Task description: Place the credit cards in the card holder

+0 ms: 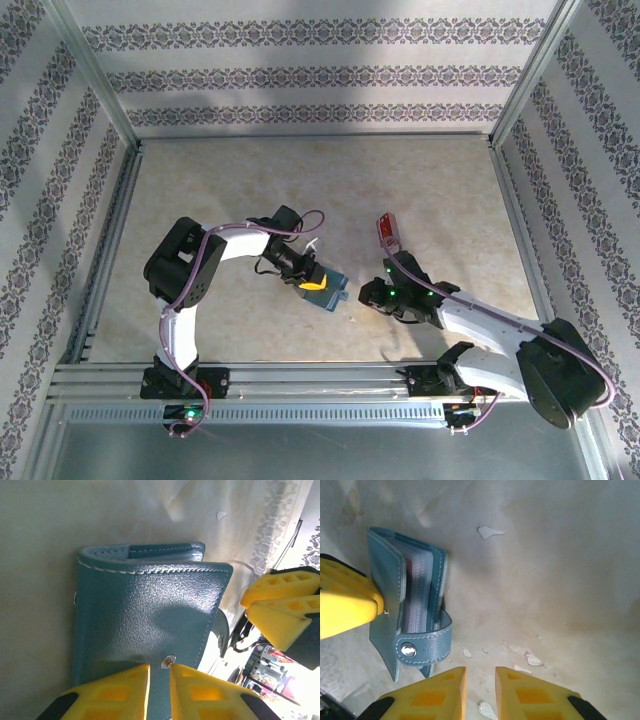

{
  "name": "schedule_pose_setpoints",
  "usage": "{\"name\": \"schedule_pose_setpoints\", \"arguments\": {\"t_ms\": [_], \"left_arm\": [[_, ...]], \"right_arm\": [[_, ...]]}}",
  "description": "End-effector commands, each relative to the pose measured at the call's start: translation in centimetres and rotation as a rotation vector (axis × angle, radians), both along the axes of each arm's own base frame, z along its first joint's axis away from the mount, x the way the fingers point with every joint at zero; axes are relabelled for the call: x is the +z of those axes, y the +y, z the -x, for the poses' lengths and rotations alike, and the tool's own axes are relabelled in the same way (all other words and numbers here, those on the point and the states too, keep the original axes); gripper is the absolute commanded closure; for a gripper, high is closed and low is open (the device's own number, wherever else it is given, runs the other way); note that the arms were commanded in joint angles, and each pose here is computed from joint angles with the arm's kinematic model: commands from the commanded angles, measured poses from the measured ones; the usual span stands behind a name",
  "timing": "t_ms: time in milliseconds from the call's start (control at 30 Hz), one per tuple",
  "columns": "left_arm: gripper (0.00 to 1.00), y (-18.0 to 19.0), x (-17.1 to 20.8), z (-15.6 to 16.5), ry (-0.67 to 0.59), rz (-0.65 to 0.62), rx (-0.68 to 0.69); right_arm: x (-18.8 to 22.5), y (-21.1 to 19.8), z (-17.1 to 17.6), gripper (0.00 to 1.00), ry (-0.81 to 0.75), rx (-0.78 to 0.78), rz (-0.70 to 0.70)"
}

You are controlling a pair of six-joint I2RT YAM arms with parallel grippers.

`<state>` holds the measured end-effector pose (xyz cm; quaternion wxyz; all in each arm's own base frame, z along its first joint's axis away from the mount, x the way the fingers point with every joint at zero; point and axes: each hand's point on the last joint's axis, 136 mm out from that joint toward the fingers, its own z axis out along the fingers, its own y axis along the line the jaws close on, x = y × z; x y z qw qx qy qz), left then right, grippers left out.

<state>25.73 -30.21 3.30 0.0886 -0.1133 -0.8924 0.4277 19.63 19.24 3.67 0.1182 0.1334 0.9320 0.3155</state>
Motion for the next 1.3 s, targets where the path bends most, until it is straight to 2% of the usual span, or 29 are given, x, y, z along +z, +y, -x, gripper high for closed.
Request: {"name": "schedule_pose_setpoints", "arguments": {"t_ms": [0,67,167,300,367,467,667,800,967,1100,1267], "left_arm": [[0.82,1.8,-3.4,0.7,-0.014,-0.193,0.005],[0.84,1.7,-3.4,0.7,-0.022,-0.201,-0.006],[0.85,1.8,-3.5,0.8,-0.021,-0.214,0.003],[0.85,2.0,-3.4,0.6,-0.035,-0.23,-0.003],[0.85,2.1,-3.5,0.5,-0.032,-0.242,0.006],[0.85,1.9,-3.5,0.6,-0.034,-0.236,0.002],[0.85,1.9,-3.7,0.8,-0.026,-0.241,-0.002],[0.84,1.9,-2.9,0.4,-0.051,-0.249,-0.013],[0.74,1.6,-0.5,-0.2,-0.102,-0.223,-0.013],[0.66,2.4,2.0,-0.8,-0.182,-0.216,-0.008],[0.55,4.7,0.7,-0.7,-0.233,-0.295,-0.008]], "right_arm": [[0.9,1.9,-0.6,0.75,-0.027,0.033,-0.081],[1.4,2.4,-0.8,0.68,-0.043,0.049,-0.059],[2.0,2.6,-1.6,0.51,-0.058,0.064,0.027],[1.6,3.2,-2.6,0.48,-0.032,0.065,0.092],[0.9,3.5,-2.9,0.51,-0.01,0.063,0.125],[-0.1,4.7,-3.2,0.61,0.039,0.082,0.132],[-1.1,5.1,-3.8,0.66,0.054,0.081,0.167],[-2.5,4.3,-3.4,0.74,0.096,0.083,0.223],[-4.1,3.9,-2.9,0.8,0.135,0.092,0.249],[-4.6,3.9,-2.7,0.81,0.141,0.094,0.251],[-4.9,3.7,-2.6,0.83,0.15,0.103,0.249]]}}
